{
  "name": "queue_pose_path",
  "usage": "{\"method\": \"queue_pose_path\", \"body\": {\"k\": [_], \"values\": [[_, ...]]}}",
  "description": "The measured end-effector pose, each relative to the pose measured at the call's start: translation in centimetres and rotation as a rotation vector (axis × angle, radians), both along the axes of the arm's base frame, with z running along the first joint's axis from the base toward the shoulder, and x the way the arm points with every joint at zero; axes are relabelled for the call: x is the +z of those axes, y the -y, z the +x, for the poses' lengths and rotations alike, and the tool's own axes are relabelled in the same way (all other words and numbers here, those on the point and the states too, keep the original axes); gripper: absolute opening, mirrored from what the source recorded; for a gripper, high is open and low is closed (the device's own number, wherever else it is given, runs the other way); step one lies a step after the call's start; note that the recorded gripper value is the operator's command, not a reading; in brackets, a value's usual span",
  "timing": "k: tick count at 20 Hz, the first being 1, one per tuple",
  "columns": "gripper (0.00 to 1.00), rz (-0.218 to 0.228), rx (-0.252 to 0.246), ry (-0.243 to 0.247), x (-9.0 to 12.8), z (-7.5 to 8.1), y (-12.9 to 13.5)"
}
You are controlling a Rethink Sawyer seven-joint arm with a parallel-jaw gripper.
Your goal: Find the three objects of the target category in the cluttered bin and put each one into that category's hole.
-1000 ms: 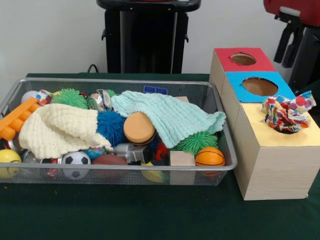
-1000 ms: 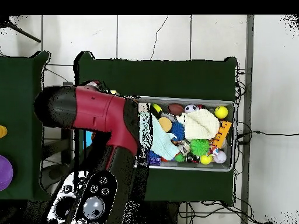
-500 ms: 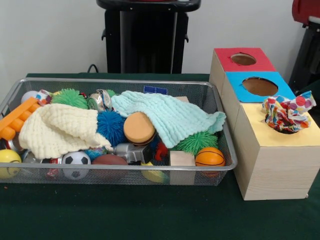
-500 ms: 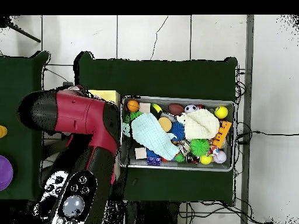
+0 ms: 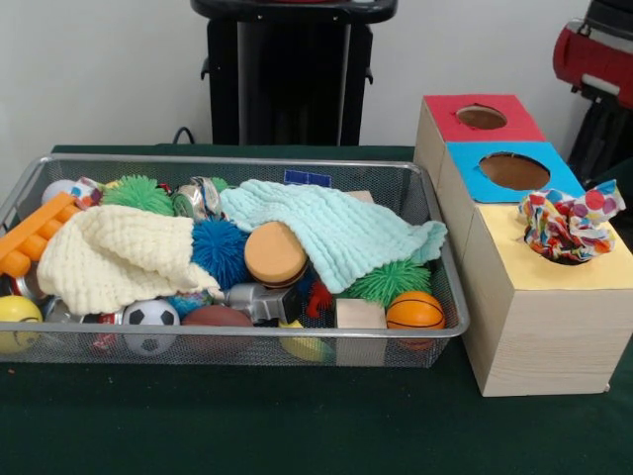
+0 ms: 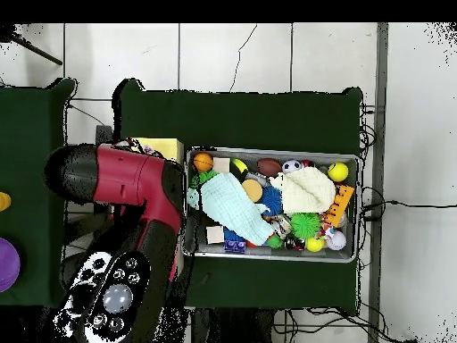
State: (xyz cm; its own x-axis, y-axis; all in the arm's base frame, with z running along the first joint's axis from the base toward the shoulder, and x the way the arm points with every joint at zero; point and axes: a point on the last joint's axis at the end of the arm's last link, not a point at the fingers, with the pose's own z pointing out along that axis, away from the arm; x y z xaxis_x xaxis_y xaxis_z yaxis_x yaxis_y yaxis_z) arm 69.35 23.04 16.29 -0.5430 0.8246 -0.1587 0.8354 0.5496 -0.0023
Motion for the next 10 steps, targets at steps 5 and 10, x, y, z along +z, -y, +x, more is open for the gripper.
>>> {"method": "queue_pose_path", "body": {"k": [5,10], "values": [[0.0,-0.011,-0.003,0.005,-1.1,0.0,0.5],[0.0,-0.023,-0.01,0.032,-2.5,0.4,1.3]]}}
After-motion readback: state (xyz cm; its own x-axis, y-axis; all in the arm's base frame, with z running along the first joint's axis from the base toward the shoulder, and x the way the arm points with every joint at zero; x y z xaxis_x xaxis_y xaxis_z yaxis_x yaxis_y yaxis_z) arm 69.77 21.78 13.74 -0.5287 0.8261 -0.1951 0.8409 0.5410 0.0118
